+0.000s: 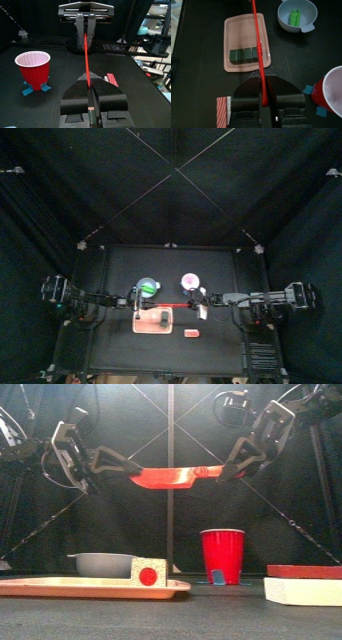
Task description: Cut sushi roll
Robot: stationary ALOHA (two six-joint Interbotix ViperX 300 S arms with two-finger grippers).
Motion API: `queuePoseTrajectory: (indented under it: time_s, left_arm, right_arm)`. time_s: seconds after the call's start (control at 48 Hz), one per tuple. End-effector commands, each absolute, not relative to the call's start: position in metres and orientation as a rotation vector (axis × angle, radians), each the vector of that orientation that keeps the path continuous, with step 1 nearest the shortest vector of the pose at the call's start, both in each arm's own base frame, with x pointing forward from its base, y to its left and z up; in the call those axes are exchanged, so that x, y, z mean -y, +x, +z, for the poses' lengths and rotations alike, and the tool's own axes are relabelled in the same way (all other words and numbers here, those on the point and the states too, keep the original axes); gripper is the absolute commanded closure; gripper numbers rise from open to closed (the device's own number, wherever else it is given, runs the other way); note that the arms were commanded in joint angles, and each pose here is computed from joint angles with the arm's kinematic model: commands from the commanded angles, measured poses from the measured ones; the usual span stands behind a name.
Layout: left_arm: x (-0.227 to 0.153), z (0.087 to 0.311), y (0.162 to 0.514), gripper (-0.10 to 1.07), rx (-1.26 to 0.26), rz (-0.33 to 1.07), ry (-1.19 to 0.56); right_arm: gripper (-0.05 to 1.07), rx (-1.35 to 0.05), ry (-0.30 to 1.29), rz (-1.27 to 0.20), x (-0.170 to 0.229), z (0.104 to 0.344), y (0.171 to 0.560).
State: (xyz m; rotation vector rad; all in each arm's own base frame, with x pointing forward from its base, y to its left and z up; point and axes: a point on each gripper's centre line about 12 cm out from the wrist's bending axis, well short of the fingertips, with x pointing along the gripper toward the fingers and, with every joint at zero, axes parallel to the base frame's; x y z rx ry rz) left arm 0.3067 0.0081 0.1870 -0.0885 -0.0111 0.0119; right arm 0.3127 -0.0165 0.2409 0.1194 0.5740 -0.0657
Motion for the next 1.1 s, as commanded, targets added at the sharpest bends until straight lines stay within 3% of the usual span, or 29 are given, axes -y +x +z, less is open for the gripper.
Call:
queuePoseTrajectory:
  time_s: [0.0, 0.708, 1.083]
  left_arm:
    - [-0.009, 0.192, 0.309, 0.68, 0.025, 0.014, -0.089]
    - [0.001, 0.150, 0.299, 0.68, -0.260, -0.029, -0.055]
    - [0.011, 0.134, 0.299, 0.68, -0.347, -0.057, -0.057]
  right_arm:
    - [0.65, -0.515, 0.115, -0.067, 0.017, 0.252, 0.317]
    - [0.66, -0.676, 0.106, -0.060, 0.011, 0.180, 0.345]
    - [0.66, -0.714, 0.091, -0.026, -0.002, 0.163, 0.359]
